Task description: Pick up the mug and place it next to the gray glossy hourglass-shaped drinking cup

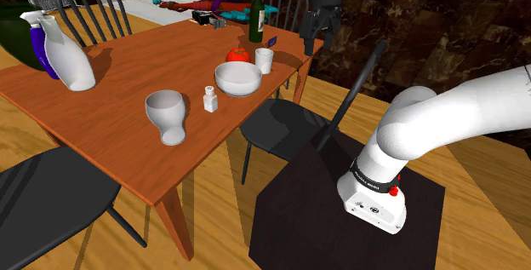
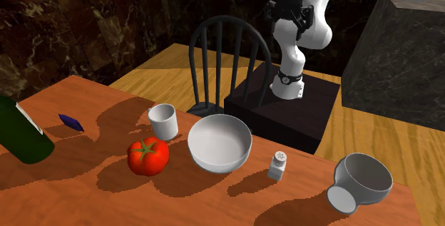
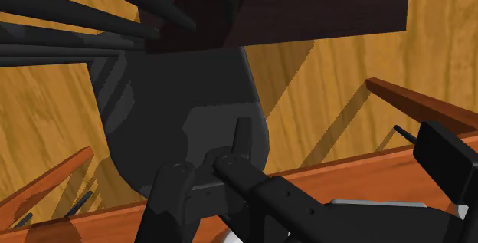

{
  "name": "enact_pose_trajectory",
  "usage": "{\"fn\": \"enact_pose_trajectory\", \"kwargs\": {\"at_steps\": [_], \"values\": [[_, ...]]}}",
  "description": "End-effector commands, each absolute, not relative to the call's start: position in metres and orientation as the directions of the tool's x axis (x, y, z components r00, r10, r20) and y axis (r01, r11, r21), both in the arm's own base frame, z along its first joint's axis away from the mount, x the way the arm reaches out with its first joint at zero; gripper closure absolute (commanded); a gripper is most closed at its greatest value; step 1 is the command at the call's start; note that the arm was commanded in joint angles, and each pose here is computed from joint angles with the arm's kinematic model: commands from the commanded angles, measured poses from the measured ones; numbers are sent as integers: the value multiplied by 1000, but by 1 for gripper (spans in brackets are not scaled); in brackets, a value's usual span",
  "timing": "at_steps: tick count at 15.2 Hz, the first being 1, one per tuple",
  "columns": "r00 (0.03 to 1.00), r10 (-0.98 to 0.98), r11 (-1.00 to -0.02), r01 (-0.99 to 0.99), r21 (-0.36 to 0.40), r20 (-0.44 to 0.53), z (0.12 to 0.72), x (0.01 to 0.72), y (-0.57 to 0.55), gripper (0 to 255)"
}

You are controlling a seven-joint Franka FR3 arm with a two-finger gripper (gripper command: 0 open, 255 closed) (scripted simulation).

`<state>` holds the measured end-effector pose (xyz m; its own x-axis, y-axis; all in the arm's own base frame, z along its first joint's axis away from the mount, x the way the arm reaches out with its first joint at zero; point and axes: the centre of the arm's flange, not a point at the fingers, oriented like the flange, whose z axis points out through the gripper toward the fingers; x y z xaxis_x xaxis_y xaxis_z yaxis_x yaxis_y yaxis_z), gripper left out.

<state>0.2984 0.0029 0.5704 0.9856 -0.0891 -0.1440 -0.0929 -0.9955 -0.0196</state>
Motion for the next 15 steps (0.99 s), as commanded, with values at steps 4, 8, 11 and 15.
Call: {"fn": "enact_pose_trajectory", "kwargs": {"at_steps": [4, 8, 11, 15], "values": [[987, -89, -996, -91, -12, -137, 554, 329, -13, 0], [988, -89, -996, -90, -2, -127, 533, 370, -35, 0], [989, -88, -996, -88, 6, -119, 517, 401, -51, 0], [990, -88, -996, -87, 16, -109, 497, 442, -72, 0]]}}
